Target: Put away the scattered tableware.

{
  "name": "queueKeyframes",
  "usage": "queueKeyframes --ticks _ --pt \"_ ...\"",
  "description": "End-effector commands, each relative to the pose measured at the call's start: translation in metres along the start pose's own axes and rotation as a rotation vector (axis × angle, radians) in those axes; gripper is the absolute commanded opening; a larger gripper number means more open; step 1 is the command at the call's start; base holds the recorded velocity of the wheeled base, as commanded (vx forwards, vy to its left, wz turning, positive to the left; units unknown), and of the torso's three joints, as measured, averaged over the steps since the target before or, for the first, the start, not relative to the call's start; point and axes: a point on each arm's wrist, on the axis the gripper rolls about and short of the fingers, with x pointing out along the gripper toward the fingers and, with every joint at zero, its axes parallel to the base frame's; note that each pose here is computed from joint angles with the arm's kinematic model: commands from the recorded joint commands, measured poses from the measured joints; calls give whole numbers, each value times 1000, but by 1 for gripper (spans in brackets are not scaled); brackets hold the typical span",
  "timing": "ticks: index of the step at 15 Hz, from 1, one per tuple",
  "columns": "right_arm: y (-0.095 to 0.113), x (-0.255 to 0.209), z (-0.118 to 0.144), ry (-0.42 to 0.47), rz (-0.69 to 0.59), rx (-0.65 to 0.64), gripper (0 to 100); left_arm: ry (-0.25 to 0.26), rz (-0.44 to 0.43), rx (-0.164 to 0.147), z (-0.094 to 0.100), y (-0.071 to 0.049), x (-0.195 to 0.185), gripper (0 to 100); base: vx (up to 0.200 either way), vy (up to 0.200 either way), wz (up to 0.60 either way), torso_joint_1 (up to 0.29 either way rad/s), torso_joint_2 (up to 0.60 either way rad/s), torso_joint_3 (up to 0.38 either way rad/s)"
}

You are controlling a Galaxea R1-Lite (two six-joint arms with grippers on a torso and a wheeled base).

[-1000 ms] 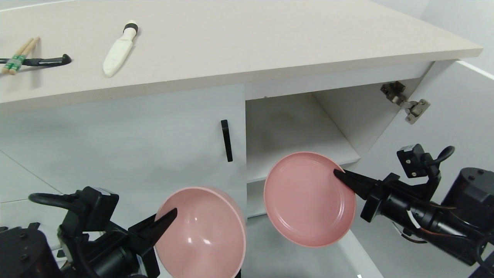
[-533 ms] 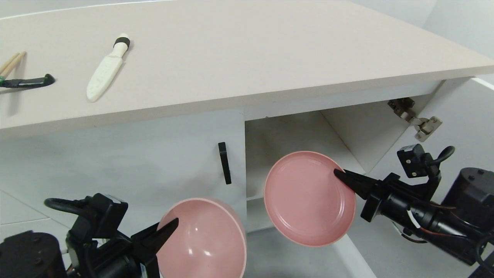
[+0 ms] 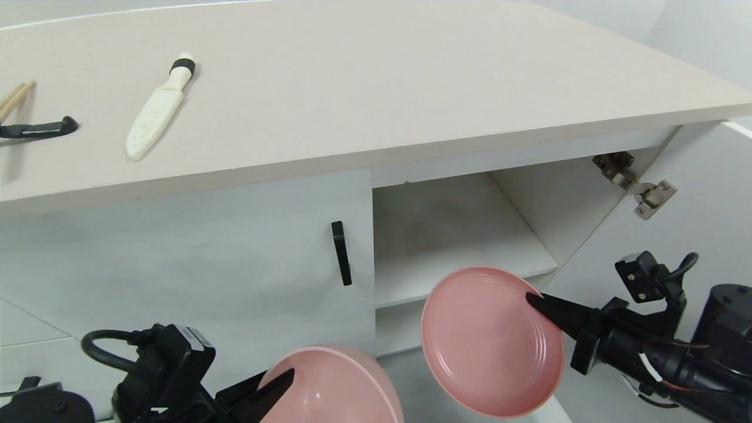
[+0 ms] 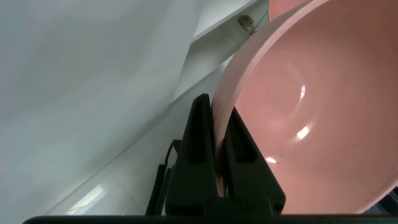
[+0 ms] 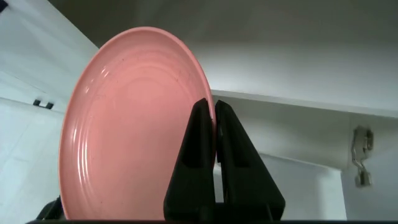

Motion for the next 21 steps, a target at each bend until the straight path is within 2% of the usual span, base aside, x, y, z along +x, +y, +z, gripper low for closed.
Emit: queueKeyframes --ticks 1,5,9,11,16,19,21 --pt "-3 -4 2 -10 -18 -3 0 -12 5 -6 1 1 -1 0 0 0 0 0 0 0" --pt "-20 -5 -2 13 -96 -169 0 -23 8 -10 3 2 -3 0 0 0 0 0 0 0" --pt "-24 -2 -7 45 -107 -197 0 -49 51 -27 7 9 -2 0 0 0 0 0 0 0" --pt "-26 -1 -6 40 -111 -253 0 -53 50 -28 7 9 -3 0 0 0 0 0 0 0" --pt "-54 64 3 -36 -123 -273 0 -56 51 -27 7 9 -3 0 0 0 0 0 0 0" --pt "-63 87 -5 -29 -120 -272 0 -92 63 -38 12 12 -6 0 0 0 0 0 0 0" --pt "-65 86 -9 -13 -124 -272 0 -93 87 0 12 15 -6 0 0 0 0 0 0 0"
